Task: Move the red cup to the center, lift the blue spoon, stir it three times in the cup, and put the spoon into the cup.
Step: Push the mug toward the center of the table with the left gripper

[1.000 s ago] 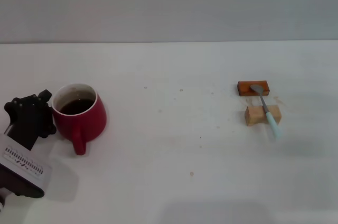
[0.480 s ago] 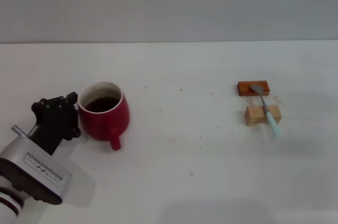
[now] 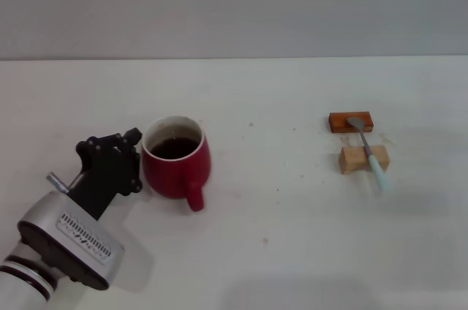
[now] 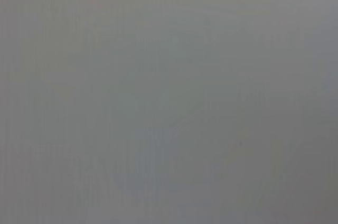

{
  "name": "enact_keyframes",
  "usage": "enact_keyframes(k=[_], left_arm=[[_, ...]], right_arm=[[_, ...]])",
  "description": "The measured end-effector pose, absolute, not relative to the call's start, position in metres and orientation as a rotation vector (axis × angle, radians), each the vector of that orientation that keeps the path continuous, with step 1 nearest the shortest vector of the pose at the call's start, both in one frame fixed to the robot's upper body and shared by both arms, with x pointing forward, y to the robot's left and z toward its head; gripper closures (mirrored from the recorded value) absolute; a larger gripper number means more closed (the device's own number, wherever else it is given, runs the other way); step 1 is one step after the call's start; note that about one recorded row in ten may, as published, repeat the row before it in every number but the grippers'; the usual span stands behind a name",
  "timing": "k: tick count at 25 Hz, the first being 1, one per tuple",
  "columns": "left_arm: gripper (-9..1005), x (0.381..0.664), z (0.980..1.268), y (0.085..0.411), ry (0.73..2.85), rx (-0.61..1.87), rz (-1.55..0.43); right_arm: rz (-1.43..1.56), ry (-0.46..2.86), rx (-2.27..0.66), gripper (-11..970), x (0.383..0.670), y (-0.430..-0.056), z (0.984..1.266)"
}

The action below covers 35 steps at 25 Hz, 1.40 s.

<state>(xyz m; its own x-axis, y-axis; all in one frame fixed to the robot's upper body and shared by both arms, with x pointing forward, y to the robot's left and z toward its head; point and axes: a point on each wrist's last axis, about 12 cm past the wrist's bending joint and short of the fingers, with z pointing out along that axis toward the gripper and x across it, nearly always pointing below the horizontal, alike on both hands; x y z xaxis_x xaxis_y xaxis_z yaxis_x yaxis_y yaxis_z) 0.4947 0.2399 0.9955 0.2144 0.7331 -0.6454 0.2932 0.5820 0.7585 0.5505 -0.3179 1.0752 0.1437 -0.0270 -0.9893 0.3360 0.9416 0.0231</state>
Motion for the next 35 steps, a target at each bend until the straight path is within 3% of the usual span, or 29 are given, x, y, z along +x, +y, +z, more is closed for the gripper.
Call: enact_keyframes(k=[9, 21, 35], left_arm=[[979, 0.496, 0.997, 0.23, 1.359, 0.974, 0.35], [978, 0.519, 0.996, 0.232, 1.338, 1.14, 0.451], [977, 0.516, 0.997, 0.214, 1.319, 1.157, 0.39]], right_arm=[[-0.264, 1.405, 0.262, 357, 0.551, -0.318, 1.076], [-0.262, 1.401, 0.259, 356, 0.553, -0.317, 1.077], [-0.264, 1.402, 0.258, 356, 0.553, -0.318, 1.077]])
